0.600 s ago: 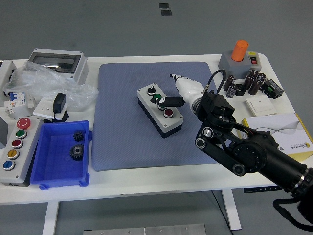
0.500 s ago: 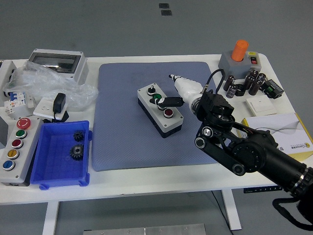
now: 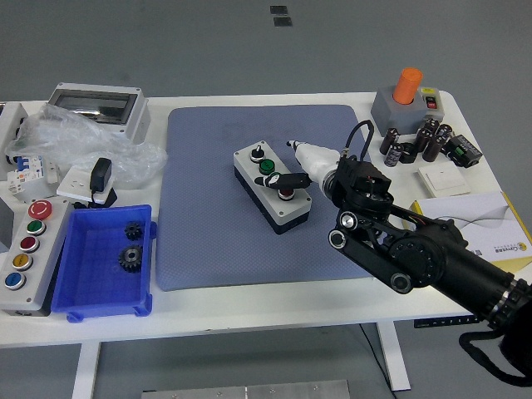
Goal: Pick up the button,place it on the desk,press the button,press the button
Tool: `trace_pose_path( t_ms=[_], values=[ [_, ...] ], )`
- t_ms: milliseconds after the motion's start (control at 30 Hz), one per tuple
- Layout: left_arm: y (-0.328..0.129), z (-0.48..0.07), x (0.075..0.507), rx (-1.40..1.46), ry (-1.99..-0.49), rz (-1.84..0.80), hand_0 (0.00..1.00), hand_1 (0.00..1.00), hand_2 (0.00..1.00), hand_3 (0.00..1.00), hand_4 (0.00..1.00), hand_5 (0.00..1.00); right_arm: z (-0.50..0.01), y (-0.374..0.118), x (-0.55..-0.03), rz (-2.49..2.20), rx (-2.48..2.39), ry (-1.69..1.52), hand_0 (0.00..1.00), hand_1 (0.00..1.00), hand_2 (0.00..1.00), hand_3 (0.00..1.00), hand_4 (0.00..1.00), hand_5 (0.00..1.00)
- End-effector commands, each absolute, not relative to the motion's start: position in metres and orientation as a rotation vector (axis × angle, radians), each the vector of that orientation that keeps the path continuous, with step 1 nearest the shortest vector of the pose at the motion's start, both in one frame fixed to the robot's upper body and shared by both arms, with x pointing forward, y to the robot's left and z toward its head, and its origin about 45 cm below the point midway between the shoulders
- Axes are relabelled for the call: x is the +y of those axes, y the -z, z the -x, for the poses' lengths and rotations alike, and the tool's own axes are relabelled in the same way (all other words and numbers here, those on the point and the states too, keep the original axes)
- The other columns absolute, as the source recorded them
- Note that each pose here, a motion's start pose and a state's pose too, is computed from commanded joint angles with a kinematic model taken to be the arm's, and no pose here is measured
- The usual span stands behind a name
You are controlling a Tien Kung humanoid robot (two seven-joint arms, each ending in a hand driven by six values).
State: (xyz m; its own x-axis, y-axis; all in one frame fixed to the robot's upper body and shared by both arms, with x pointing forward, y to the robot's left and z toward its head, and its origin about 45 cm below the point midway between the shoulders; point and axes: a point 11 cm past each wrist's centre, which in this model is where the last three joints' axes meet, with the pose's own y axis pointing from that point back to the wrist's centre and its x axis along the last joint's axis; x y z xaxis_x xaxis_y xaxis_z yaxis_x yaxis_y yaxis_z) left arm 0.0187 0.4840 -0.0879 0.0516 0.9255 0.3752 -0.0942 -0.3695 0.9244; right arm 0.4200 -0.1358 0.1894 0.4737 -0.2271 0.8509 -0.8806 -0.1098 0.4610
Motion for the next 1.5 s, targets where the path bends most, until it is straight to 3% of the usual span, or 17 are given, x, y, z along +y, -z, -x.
trace_pose_path(
  t_ms=[367, 567, 600, 767, 800, 967, 1000, 1500],
  values=[
    [0.089, -0.02, 0.482, 0.885, -1.462, -1.441, 0.596, 0.623, 0.583, 0.601, 0.588, 0.269, -0.419, -0.181, -0.13, -1.602, -0.932, -0.752, 0.676, 0.938, 0.998, 0.998, 0.998, 0.847],
    [0.089, -0.018, 0.482, 0.887, -1.459, -1.443, 0.596, 0.624, 0.583, 0.599, 0.586, 0.268, -0.42, -0.179, -0.132, -1.581, -0.93, -0.764, 0.66, 0.91, 0.998, 0.998, 0.998, 0.847],
    [0.089, -0.017, 0.482, 0.887, -1.459, -1.443, 0.596, 0.623, 0.584, 0.6, 0.569, 0.248, -0.42, -0.179, -0.132, -1.578, -0.932, -0.77, 0.634, 0.844, 0.998, 0.998, 0.998, 0.839],
    [0.089, -0.017, 0.482, 0.886, -1.46, -1.444, 0.596, 0.623, 0.584, 0.6, 0.569, 0.248, -0.421, -0.181, -0.131, -1.566, -0.954, -0.791, 0.634, 0.844, 0.998, 0.998, 0.998, 0.839],
    [0.089, -0.016, 0.482, 0.886, -1.46, -1.444, 0.596, 0.622, 0.585, 0.6, 0.564, 0.245, -0.421, -0.181, -0.132, -1.563, -0.959, -0.794, 0.595, 0.722, 0.917, 0.998, 0.998, 0.855],
    [0.089, -0.015, 0.482, 0.887, -1.459, -1.445, 0.596, 0.622, 0.585, 0.6, 0.564, 0.245, -0.422, -0.18, -0.132, -1.555, -0.965, -0.798, 0.595, 0.722, 0.917, 0.998, 0.998, 0.855],
    [0.089, -0.015, 0.482, 0.887, -1.459, -1.444, 0.596, 0.62, 0.585, 0.602, 0.558, 0.238, -0.422, -0.18, -0.132, -1.554, -0.963, -0.797, 0.562, 0.628, 0.763, 0.998, 0.998, 0.854],
    [0.089, -0.014, 0.481, 0.884, -1.462, -1.435, 0.596, 0.617, 0.586, 0.604, 0.544, 0.214, -0.416, -0.168, -0.124, -1.55, -0.914, -0.803, 0.503, 0.59, 0.687, 0.998, 0.998, 0.851]
  ],
)
